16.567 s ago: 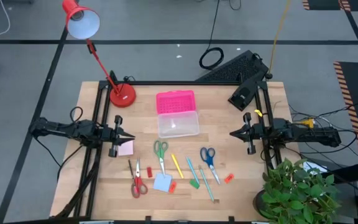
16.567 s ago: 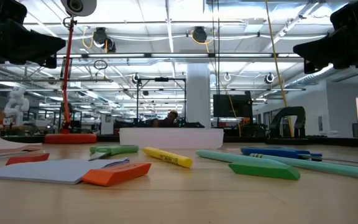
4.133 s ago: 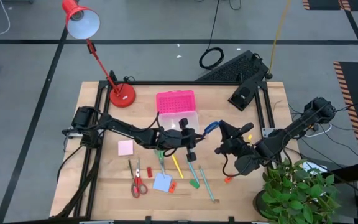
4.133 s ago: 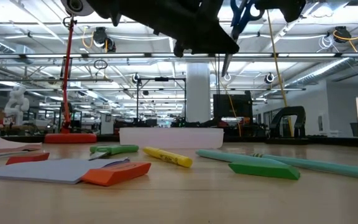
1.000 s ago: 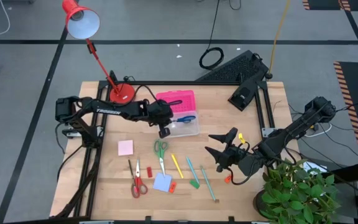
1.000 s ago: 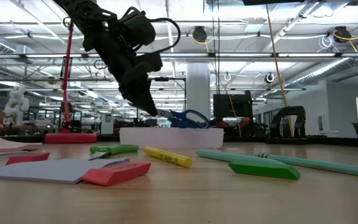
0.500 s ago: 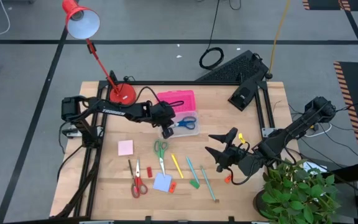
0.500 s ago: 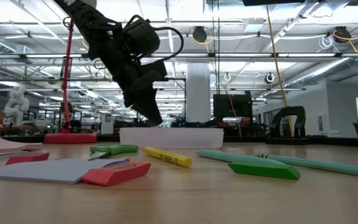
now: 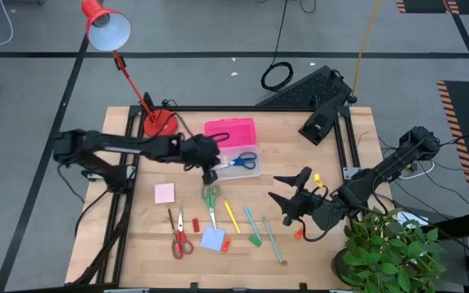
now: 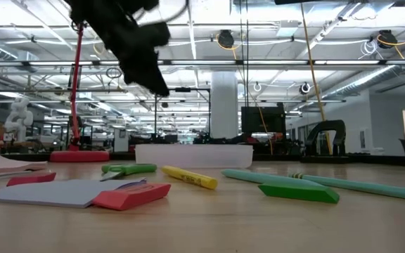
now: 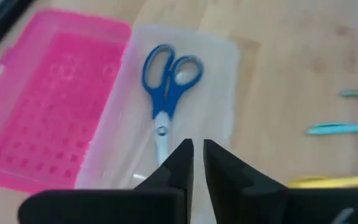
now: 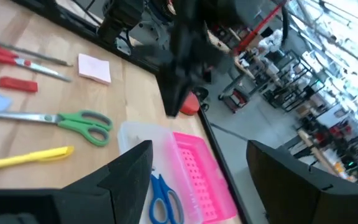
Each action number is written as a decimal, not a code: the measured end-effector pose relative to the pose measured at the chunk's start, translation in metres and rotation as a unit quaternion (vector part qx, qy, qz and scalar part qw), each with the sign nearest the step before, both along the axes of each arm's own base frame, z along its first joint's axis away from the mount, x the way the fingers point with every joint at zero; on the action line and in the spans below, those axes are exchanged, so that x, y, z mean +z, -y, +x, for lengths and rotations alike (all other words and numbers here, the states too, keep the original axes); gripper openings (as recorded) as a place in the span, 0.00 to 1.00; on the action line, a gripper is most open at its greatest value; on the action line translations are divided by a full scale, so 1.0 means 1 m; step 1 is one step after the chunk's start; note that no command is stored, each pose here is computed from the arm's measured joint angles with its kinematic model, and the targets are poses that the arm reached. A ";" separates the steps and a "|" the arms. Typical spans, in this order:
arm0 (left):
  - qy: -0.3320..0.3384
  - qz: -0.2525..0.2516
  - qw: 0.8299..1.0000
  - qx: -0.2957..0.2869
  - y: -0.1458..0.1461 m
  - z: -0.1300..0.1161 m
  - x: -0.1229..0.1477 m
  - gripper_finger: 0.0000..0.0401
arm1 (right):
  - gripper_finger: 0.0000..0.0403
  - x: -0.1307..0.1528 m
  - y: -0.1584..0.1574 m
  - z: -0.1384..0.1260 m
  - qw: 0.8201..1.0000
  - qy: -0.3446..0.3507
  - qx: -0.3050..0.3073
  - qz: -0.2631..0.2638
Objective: Pack school essentials
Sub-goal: Put the green scissors into the pink supply box
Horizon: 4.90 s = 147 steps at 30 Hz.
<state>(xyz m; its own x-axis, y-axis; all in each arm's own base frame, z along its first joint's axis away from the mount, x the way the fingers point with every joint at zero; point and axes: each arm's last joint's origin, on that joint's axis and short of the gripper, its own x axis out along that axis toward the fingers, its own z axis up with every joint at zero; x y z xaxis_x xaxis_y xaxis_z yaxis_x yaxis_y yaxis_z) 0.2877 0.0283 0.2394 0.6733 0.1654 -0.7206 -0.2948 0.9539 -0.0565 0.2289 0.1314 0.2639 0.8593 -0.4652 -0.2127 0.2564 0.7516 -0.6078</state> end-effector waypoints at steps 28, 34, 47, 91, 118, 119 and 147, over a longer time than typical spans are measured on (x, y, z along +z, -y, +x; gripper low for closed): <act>-0.023 -0.011 0.999 0.023 0.109 -0.033 -0.024 0.40 | 0.63 -0.002 -0.003 0.002 0.981 0.050 0.025 0.187; -0.068 -0.041 0.990 0.117 0.098 -0.032 -0.040 0.39 | 0.63 -0.003 0.000 0.003 0.983 0.042 0.019 0.178; -0.137 -0.113 0.951 0.254 0.098 -0.018 -0.091 0.39 | 0.63 -0.005 -0.002 0.002 0.976 0.041 0.025 0.213; -0.160 -0.086 0.947 0.264 0.084 -0.011 -0.110 0.10 | 0.63 -0.006 0.006 0.005 0.978 0.032 0.016 0.206; 0.105 -0.033 0.989 0.096 0.088 -0.010 -0.007 0.04 | 0.63 -0.007 0.022 0.015 0.924 0.112 -0.059 0.361; 0.111 -0.011 0.990 0.088 0.087 -0.012 -0.004 0.04 | 0.63 -0.008 0.025 0.019 0.916 0.120 -0.065 0.378; 0.089 0.299 0.949 -0.048 0.070 0.002 0.009 0.03 | 0.63 -0.042 0.061 0.087 0.844 0.175 -0.027 0.506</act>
